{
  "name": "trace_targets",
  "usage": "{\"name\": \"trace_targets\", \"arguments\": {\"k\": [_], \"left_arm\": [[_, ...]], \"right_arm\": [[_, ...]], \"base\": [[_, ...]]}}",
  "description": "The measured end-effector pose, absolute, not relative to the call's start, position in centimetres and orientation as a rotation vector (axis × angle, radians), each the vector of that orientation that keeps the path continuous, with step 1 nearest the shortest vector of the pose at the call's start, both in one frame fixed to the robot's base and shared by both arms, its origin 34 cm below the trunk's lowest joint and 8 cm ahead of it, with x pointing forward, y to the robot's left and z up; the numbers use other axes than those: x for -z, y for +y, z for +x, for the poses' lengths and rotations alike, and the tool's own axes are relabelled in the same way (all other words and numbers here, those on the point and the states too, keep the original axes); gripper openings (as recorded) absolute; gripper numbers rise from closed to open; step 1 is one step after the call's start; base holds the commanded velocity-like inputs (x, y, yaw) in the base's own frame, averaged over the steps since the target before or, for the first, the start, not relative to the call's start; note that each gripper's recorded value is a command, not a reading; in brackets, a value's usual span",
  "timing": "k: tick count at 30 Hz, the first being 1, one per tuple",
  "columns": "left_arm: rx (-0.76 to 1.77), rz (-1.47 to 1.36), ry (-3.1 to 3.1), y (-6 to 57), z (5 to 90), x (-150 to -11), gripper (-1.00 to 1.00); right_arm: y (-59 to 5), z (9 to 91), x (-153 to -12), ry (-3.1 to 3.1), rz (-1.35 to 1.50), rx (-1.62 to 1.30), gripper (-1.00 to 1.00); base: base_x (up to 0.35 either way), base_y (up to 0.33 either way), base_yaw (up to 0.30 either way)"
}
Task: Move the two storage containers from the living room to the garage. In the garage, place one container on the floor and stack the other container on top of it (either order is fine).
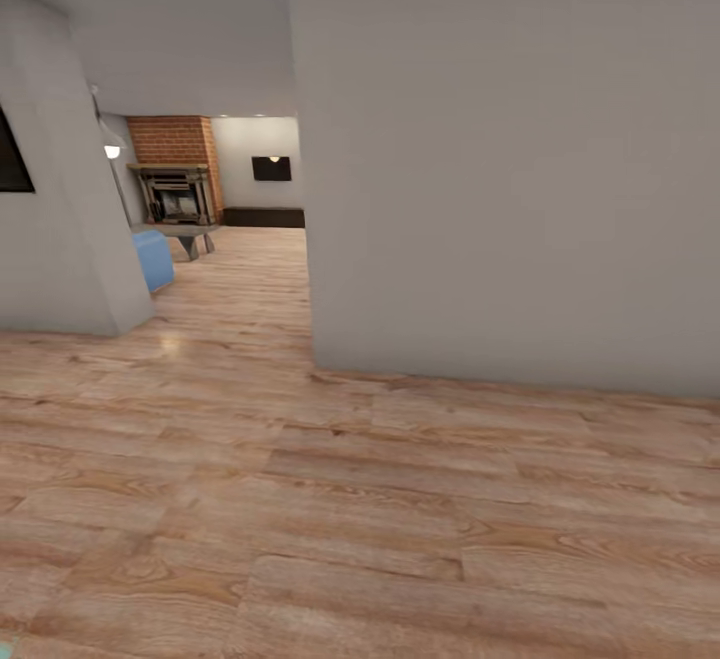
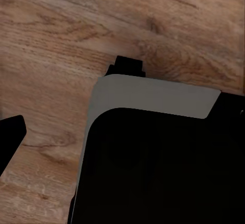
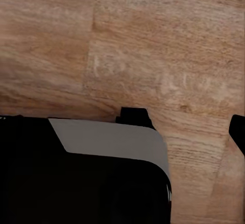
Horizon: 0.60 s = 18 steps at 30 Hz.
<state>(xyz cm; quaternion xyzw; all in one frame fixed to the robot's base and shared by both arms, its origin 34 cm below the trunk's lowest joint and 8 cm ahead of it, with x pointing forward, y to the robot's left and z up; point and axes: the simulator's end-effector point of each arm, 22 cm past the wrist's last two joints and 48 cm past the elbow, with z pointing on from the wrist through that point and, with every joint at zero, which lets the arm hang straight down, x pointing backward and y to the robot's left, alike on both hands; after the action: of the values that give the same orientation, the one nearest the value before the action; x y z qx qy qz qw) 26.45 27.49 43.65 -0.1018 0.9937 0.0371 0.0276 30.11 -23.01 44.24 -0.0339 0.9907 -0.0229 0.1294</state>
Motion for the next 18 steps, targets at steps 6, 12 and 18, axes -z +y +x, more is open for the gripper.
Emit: {"name": "trace_targets", "arguments": {"k": [6,12,18], "left_arm": [[-0.115,-0.315,3.068,27.53,26.45,-43.65,1.00],[-0.116,-0.314,3.068,27.55,26.46,-43.65,1.00],[-0.115,-0.314,3.068,27.52,26.46,-43.65,1.00]], "right_arm": [[-23.09,30.10,-44.24,2.879,-0.098,0.068,1.00],[-23.18,30.06,-44.23,2.880,-0.098,0.069,1.00],[-23.11,30.11,-44.24,2.879,-0.097,0.067,1.00]], "base": [[0.322,0.000,0.259],[0.322,0.000,0.064],[0.322,0.000,0.003]]}}
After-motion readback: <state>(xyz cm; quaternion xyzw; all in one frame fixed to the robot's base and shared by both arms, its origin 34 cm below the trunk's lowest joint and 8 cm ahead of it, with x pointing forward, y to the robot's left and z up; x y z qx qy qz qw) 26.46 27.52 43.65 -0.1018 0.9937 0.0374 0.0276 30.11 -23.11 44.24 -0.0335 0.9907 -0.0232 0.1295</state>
